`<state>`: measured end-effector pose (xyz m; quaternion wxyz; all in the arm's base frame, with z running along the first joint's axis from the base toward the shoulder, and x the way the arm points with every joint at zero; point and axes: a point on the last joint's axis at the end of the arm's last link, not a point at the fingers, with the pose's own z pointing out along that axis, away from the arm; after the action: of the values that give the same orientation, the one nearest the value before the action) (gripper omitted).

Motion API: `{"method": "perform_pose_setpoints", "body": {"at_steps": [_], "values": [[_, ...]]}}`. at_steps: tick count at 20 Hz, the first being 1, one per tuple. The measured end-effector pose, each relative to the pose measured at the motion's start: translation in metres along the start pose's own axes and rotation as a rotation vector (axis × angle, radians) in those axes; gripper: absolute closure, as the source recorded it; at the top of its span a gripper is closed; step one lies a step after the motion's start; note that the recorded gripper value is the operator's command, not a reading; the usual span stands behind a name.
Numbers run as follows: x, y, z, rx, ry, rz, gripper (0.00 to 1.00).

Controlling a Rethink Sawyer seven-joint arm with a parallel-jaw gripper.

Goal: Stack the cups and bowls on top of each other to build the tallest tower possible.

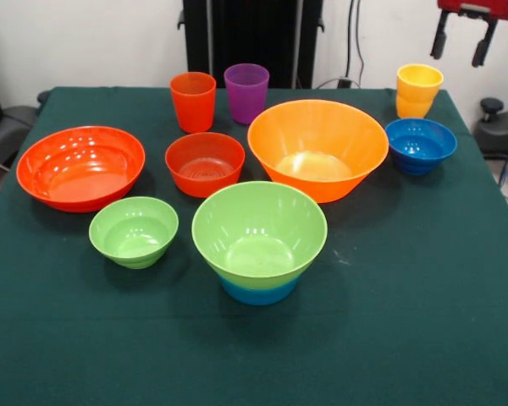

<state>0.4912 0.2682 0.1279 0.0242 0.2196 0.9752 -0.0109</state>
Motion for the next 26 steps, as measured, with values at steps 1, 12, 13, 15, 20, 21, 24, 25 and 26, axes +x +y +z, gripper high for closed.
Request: {"method": "perform_pose_setpoints", "body": {"at_steps": [1,12,13,15,20,21,24,25,26], "values": [[0.003,0.001,0.002,0.007,-0.001,0.002,0.00],[0.018,-0.005,0.025,0.101,-0.038,0.051,0.00],[0.018,-0.007,0.027,0.108,-0.040,0.053,0.00],[0.018,-0.011,0.033,0.127,-0.043,0.060,0.00],[0.017,-0.014,0.039,0.142,-0.042,0.069,0.00],[0.016,-0.015,0.042,0.148,-0.041,0.075,0.00],[0.013,-0.017,0.046,0.155,-0.039,0.089,0.00],[0.012,-0.017,0.048,0.157,-0.038,0.094,0.00],[0.011,-0.018,0.049,0.159,-0.037,0.099,0.00]]}}
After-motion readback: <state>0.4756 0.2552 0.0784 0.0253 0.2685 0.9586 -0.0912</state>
